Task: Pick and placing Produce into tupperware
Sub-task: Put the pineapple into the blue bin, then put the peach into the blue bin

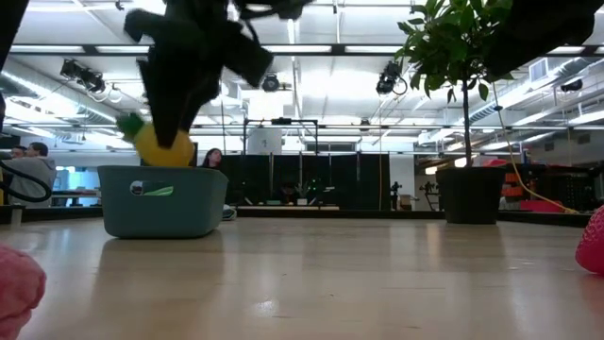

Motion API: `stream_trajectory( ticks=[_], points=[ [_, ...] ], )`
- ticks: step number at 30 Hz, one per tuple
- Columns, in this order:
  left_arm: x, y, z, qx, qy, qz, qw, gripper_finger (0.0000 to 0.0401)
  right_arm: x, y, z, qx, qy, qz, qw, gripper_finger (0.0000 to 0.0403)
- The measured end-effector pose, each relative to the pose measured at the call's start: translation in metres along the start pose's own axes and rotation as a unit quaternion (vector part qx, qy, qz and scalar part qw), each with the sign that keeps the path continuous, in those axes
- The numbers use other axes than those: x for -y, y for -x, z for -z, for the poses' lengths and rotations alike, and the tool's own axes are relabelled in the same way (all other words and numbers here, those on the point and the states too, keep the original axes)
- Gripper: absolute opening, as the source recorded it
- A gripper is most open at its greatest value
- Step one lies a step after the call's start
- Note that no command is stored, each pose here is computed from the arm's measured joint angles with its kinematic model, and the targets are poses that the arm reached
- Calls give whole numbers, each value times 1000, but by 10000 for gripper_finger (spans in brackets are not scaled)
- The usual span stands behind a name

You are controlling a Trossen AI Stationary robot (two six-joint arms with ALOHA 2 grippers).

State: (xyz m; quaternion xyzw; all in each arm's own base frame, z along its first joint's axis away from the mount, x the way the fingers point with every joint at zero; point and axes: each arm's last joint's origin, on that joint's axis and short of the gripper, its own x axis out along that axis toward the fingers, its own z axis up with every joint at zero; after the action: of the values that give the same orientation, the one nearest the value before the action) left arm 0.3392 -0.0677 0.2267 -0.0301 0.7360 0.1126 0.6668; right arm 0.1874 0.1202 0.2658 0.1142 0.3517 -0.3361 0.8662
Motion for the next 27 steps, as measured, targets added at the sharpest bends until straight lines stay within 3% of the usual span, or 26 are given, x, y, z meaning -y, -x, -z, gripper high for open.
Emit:
stream_trajectory(
  ticks=[4, 12, 21, 27],
  points=[
    [-1, -17, -3, 10, 5, 11, 1000, 192, 0, 0, 0, 0, 0, 0, 1000, 185],
    [6, -17, -14, 57, 2, 65, 996, 200, 0, 0, 0, 0, 0, 0, 1000, 185],
    [5, -17, -12, 48, -10, 59, 997, 252, 0, 0, 0, 0, 0, 0, 1000, 185],
    [5, -9, -14, 56, -6, 62, 996, 261, 0, 0, 0, 0, 0, 0, 1000, 185]
  ],
)
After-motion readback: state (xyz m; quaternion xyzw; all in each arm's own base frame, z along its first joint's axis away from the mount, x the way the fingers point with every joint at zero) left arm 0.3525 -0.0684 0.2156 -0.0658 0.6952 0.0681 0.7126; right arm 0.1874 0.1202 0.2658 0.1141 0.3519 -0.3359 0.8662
